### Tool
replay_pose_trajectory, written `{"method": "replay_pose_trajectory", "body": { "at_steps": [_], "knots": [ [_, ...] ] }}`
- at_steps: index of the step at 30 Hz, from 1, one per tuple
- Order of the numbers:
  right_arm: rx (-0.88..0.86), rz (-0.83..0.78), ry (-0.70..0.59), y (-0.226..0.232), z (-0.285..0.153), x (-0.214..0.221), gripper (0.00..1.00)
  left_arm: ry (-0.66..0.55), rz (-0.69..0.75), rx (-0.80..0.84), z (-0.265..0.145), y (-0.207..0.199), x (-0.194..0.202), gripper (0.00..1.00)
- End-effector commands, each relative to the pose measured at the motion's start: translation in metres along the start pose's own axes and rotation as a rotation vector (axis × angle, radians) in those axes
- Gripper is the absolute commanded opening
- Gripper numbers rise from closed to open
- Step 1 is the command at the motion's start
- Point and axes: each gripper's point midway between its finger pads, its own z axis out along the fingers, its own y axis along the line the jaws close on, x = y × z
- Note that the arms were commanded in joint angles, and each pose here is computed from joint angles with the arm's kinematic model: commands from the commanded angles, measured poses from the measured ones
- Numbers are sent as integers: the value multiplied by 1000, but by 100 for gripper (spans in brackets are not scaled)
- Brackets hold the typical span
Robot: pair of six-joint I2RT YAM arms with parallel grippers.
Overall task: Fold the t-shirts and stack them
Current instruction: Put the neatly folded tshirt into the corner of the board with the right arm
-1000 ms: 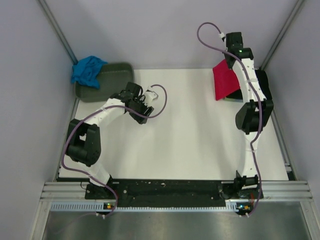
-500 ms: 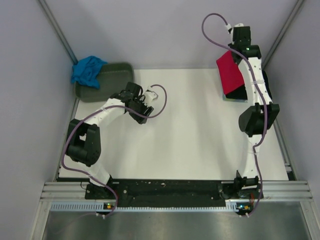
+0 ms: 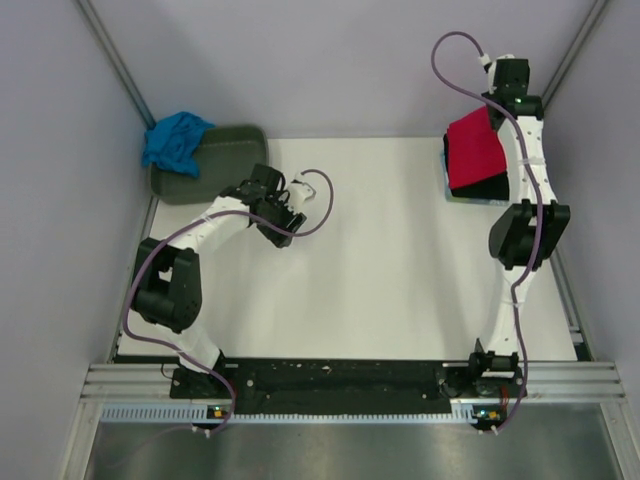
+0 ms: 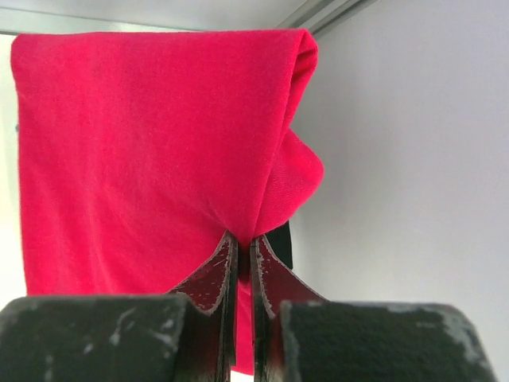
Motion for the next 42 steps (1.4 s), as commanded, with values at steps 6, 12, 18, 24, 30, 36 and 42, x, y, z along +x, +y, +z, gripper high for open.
{"method": "replay_pose_trajectory", "body": {
  "at_steps": [6,12,18,24,30,36,42],
  "knots": [
    [-17,47,-11,-22,61,22,0,-24,24,-52,-20,14,-12,61],
    [38,71,-32,-44,91,34,23,-6,24,-69,-22,20,-13,61],
    [196,126,-87,-95,74,16,79,4,32,-84,-27,22,-10,61],
    [163,140,-185,-89,12,-23,99,-24,33,-104,-37,25,-20,61],
    [-117,173,-215,-11,-38,-15,99,-85,22,-104,-56,18,-25,62],
    [-396,275,-207,58,-98,26,99,-163,26,-146,-78,10,-18,63],
    [-545,249,-265,126,-138,81,99,-281,-10,-215,-83,10,-3,64]
  ]
}}
